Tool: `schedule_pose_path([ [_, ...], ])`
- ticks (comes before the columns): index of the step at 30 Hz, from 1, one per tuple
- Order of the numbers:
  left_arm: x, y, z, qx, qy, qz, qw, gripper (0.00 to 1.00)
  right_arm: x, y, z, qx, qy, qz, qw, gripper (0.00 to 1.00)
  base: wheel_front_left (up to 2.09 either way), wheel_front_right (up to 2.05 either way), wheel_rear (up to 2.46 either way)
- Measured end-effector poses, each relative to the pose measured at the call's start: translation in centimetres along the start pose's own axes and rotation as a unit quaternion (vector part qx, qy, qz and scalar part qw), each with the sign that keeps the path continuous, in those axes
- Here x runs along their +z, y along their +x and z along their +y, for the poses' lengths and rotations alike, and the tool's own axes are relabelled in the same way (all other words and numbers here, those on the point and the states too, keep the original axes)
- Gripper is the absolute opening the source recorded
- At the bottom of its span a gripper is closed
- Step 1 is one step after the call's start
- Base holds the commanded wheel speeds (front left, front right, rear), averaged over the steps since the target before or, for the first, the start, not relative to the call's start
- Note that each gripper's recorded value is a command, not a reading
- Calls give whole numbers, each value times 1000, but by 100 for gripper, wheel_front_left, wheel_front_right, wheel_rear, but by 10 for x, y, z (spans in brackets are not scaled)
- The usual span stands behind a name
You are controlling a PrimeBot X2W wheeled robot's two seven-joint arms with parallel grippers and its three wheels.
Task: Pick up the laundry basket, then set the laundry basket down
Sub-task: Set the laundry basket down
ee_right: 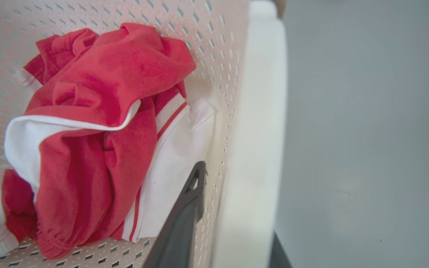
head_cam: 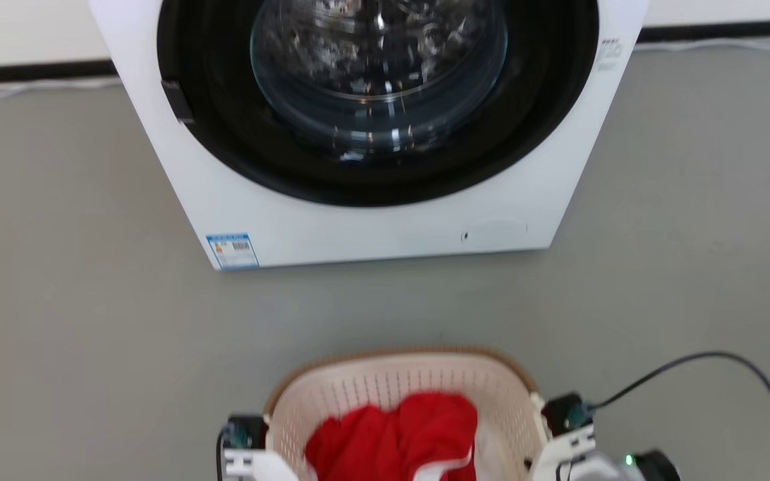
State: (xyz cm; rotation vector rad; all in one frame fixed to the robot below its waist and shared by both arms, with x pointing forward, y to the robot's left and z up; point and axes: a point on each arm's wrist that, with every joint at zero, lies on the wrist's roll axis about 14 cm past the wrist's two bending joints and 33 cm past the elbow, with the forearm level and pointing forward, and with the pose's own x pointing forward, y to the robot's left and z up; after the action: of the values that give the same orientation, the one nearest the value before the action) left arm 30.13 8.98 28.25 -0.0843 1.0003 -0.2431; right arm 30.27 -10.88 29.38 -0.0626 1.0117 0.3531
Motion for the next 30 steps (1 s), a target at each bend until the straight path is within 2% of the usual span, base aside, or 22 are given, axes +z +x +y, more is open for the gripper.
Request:
schedule_pose_path([
  [9,57,34,7,-3,12,-35,999,0,50,30,-26,-12,9,-31,999,0,0,0,0],
  [17,106,87,21,-6,32,-55,998,0,89,79,-51,-17,22,-55,998,0,0,0,0],
  [30,119,183,42,-3,8,-59,998,0,100,171,-86,-25,25,-55,998,0,0,0,0],
])
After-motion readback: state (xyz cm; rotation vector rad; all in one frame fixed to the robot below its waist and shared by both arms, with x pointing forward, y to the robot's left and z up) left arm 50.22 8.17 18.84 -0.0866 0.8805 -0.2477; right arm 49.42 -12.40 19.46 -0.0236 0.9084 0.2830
